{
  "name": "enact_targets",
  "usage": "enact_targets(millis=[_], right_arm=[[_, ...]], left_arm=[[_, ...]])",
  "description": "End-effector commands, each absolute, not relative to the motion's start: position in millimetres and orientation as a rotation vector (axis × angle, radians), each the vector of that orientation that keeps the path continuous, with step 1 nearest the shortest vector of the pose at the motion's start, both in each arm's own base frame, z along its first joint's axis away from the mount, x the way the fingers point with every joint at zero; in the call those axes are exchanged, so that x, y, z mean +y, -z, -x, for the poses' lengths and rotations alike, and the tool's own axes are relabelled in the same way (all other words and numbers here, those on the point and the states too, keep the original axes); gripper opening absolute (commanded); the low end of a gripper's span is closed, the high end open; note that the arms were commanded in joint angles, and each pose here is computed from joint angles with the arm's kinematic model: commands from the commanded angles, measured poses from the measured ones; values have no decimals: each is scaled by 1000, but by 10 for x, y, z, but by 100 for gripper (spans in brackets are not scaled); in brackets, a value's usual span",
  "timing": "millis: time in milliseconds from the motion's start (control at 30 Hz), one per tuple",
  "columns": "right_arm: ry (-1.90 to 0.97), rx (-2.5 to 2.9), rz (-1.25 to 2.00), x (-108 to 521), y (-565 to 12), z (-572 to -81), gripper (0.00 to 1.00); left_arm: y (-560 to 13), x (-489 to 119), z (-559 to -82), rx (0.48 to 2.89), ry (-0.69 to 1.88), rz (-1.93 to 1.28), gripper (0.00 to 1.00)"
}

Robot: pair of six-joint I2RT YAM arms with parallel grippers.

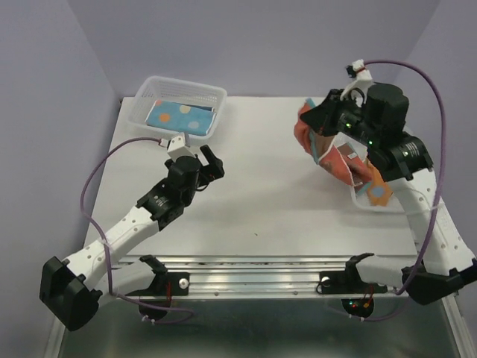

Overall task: Fold and stack the towels
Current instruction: Move the towel to the center of the board

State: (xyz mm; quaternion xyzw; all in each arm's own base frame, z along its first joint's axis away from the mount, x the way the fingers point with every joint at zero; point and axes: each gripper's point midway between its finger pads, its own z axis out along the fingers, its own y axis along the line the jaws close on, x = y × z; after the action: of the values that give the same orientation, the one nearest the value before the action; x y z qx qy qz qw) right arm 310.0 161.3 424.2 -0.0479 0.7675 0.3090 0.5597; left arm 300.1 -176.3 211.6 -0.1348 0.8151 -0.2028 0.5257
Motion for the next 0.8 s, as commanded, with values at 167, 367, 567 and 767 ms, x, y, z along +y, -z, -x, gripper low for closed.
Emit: enact_targets(millis=[167,367,567,767], right_arm=[[-960,1658,471,3263,-4890,-3033,1],[-1027,1570,425,3496,-5221,-3130,1],[-709,1746,219,2914,-4354,-3330,4],[-336,2023,76,1817,-2537,-3495,19]], left_arm=[[-2293,-1246,-2713,1858,455,604,99],[-2326,-1010,-2495,1803,486,692,99],[-2293,-897,-2386,1791,484,724,99],[-2131,-899,-2353,1832,467,727,99]])
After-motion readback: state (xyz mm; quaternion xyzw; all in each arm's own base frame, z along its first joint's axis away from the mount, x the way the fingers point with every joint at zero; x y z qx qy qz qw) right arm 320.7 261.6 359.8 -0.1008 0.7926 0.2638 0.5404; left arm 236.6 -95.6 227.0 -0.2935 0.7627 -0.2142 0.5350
